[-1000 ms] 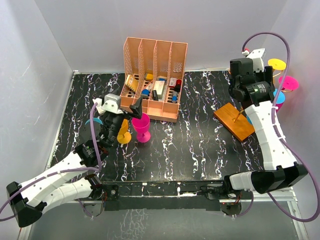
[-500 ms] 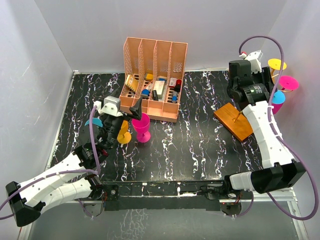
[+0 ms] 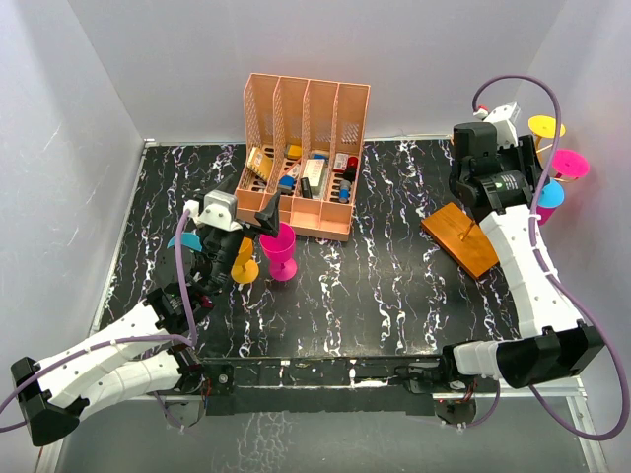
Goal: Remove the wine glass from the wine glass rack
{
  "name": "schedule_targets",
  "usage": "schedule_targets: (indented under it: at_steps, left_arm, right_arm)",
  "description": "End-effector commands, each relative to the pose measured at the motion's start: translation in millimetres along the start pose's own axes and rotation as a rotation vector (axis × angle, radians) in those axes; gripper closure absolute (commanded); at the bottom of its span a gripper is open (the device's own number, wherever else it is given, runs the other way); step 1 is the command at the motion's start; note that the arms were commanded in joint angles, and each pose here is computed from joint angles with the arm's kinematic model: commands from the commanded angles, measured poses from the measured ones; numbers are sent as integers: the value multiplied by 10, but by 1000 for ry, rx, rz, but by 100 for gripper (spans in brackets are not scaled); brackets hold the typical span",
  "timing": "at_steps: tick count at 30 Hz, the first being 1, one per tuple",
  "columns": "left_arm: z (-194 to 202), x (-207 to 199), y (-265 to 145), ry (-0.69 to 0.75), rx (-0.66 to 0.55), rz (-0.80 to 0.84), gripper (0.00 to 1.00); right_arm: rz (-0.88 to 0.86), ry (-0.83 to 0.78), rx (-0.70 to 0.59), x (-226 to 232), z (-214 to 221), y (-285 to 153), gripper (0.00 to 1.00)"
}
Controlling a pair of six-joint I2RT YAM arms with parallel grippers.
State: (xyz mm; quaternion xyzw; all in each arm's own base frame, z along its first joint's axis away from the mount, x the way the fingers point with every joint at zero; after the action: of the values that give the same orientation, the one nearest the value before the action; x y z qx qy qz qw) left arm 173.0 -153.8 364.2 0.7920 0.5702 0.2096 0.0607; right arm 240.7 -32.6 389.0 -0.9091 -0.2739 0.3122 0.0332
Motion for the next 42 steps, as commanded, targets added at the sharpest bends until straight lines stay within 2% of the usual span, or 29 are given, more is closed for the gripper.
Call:
schedule_targets:
  at_steps: [1, 13, 17, 23, 30, 42]
  left_arm:
    - [-66, 51, -35, -20, -39, -27, 3]
    - [-69, 47, -38, -17, -40, -24, 3]
    - [-67, 44, -35, -17, -39, -24, 3]
    - [-57, 38, -33, -18, -36, -21, 3]
    - [-60, 36, -33, -16, -34, -18, 3]
    - [-88, 47, -42, -20, -38, -10, 3]
  right_arm:
    - [49, 29, -8, -144, 33, -20, 57]
    - [48, 22, -7, -174, 59, -26, 67]
    - [49, 21, -9, -186, 58, -32, 73]
    - [40, 17, -10, -191, 67, -36, 76]
    - [30, 3, -14, -212, 40, -44, 87]
    - [-2, -37, -21, -317, -4, -95, 92]
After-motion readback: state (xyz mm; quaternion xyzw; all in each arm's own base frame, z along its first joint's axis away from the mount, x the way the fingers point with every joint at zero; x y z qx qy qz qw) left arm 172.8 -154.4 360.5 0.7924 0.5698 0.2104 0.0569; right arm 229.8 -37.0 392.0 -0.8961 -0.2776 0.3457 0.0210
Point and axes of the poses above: each gripper's point midway between its finger pads, its own y axis out along the fingers, its own x axis along the line the jaws close on, z = x × y, the point moved 10 cm from there along -y, back along the fingers, and after that the axes turned 14 degrees about y, right-handed, at the moved point
